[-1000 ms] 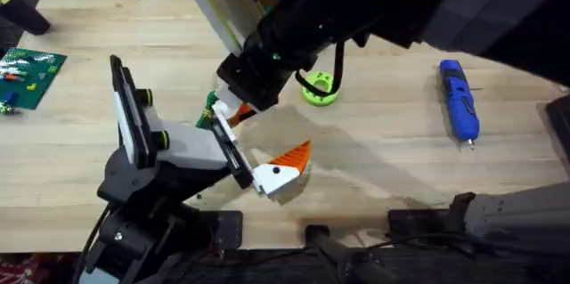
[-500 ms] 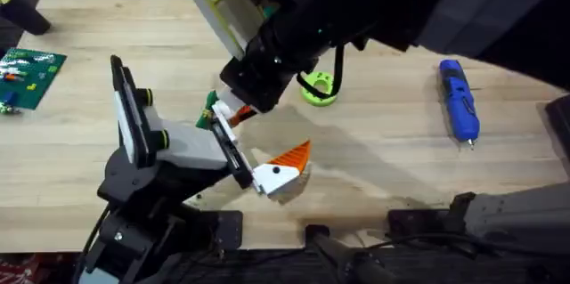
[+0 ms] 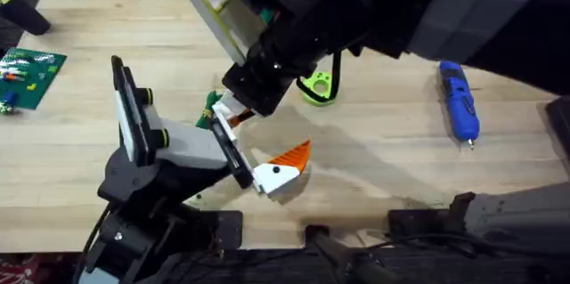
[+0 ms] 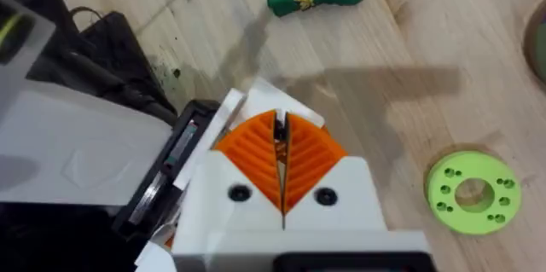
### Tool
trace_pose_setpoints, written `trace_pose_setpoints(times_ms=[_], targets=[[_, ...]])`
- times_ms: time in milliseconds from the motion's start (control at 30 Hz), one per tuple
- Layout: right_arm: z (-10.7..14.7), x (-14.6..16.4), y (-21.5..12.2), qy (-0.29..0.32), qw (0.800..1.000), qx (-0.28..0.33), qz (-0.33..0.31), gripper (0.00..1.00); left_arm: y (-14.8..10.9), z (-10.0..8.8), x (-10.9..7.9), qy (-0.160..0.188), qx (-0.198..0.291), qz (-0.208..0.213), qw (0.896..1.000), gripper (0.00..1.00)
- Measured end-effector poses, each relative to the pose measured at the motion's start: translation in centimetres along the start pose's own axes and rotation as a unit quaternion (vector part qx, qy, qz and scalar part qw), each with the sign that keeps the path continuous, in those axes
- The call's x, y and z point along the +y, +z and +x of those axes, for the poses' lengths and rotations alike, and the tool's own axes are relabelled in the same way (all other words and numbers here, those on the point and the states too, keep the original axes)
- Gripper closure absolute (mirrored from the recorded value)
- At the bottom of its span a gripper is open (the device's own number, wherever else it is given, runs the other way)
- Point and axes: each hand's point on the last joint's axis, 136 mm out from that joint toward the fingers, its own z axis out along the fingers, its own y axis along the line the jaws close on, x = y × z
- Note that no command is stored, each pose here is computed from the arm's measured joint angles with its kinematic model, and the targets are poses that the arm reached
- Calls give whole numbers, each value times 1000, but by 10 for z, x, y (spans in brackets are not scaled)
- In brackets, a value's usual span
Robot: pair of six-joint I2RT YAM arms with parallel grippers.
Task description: Pick up the gripper from the table and insert it into the empty holder that is missing its gripper. Then pick up a screw, insert it into the mounting hole, and use the screwdriver to tighten it. Finally, clean up the table by picking up the vegetable and placing it into the bucket.
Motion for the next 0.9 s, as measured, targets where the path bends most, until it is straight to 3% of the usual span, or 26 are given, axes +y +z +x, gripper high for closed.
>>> trace_pose_setpoints(times_ms=[467,667,700,900], targets=[[0,1,0,0,1000,-1,-6,964,0,0,0,0,0,0,1000,14],[-2,-5,-3,-2,1000,-8,2,132,0,0,1,1,-1,-2,1000,14],[-3,-9,-6,0,1000,-13,6,46,0,0,1,1,-1,-2,1000,14],[-9,-13,-30,5,999,-45,5,7,0,0,1,2,-1,-2,1000,14]])
